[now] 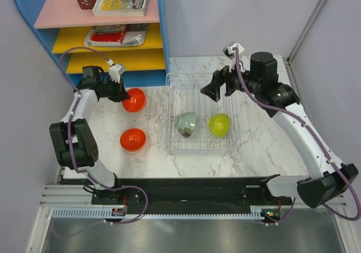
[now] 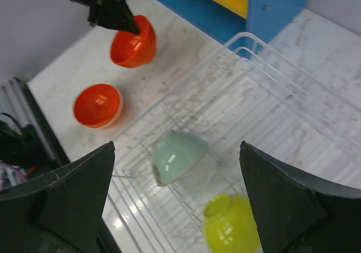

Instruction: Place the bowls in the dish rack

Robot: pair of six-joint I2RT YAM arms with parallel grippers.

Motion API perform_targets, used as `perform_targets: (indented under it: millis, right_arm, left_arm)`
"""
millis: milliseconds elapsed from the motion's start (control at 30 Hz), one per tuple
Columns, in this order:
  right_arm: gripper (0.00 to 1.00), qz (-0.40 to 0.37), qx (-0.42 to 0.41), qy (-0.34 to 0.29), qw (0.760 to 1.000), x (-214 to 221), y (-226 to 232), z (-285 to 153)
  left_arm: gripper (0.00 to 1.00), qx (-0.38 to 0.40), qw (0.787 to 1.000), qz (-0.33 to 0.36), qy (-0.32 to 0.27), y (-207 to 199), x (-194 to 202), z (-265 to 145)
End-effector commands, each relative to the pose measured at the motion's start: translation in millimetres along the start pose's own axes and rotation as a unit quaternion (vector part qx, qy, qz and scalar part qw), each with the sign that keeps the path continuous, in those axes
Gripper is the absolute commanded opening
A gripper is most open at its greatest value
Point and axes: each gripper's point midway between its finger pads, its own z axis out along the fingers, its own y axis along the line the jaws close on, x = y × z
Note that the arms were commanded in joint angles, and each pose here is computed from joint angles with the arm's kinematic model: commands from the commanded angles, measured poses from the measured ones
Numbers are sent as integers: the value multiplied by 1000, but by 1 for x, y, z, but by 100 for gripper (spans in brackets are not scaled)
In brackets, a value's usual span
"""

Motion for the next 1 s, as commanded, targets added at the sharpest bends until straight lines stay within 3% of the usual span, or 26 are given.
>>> perform_targets:
  millis: [0, 133, 167, 300, 367, 567, 967]
  right_arm:
    - [98, 109, -141, -10, 984, -17, 44, 22]
    - [98, 191, -246, -14, 950, -7, 66, 32]
    - [98, 243, -256, -9, 936, -9, 69, 32]
    - [98, 280, -289, -47, 914, -15, 70, 36]
    - [98, 304, -294, -34, 905, -10, 69, 42]
    - [98, 336, -299, -32, 893, 7, 65, 51]
    - [98, 354, -288, -22, 890, 25, 67, 54]
  left_arm:
    - [2, 126, 978, 101, -133, -74, -96, -56]
    - [2, 191, 956, 154, -159, -136, -115, -73]
    - [2, 212, 946, 184, -161, -165, -115, -75]
    - [2, 235, 929, 236, -162, -213, -112, -79]
    - [2, 246, 924, 246, -161, -231, -113, -81]
    - [2, 246, 916, 269, -169, -256, -123, -84]
    - [2, 222, 915, 285, -181, -265, -136, -74]
